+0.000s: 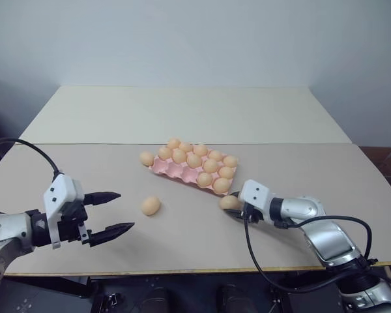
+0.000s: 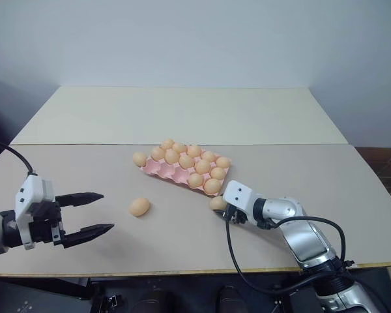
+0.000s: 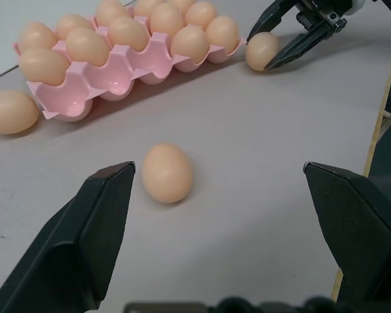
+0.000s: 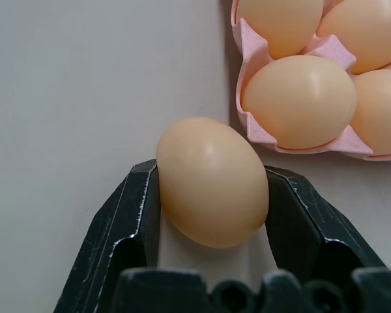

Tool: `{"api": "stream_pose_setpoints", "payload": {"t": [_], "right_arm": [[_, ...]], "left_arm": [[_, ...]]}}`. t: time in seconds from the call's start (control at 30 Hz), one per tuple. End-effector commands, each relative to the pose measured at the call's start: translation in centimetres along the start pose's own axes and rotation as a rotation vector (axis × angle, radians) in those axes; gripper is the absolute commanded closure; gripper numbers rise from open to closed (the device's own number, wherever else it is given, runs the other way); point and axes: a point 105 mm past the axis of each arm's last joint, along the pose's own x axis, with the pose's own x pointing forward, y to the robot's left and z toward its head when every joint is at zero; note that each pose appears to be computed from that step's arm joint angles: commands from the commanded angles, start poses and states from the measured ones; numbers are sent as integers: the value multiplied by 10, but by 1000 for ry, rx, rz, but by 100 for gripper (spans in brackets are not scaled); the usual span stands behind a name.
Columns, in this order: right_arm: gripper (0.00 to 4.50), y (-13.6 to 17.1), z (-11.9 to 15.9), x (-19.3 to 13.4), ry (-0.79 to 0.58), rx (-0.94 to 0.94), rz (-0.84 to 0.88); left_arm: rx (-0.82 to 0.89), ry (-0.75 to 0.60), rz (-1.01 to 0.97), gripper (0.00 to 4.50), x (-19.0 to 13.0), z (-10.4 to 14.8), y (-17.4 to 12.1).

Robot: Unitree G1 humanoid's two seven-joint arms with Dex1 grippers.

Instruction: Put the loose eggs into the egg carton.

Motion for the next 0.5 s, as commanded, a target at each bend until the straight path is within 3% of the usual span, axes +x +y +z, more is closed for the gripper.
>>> {"api": "stream_pose_setpoints", "payload": {"t": [0.03, 0.27, 0.37, 0.5], "right_arm": [[207, -6, 9, -12, -29, -60, -34], [207, -16, 21, -49, -36, -103, -88], [207, -28, 52, -52, -131, -133, -117], [207, -32, 96, -32, -293, -144, -94]], "left_arm": [[38, -15, 9, 0, -2, 5, 2], [43, -16, 17, 0, -3, 4, 3], [43, -18, 20, 0, -4, 4, 3], [36, -25, 23, 0, -4, 3, 3]]}}
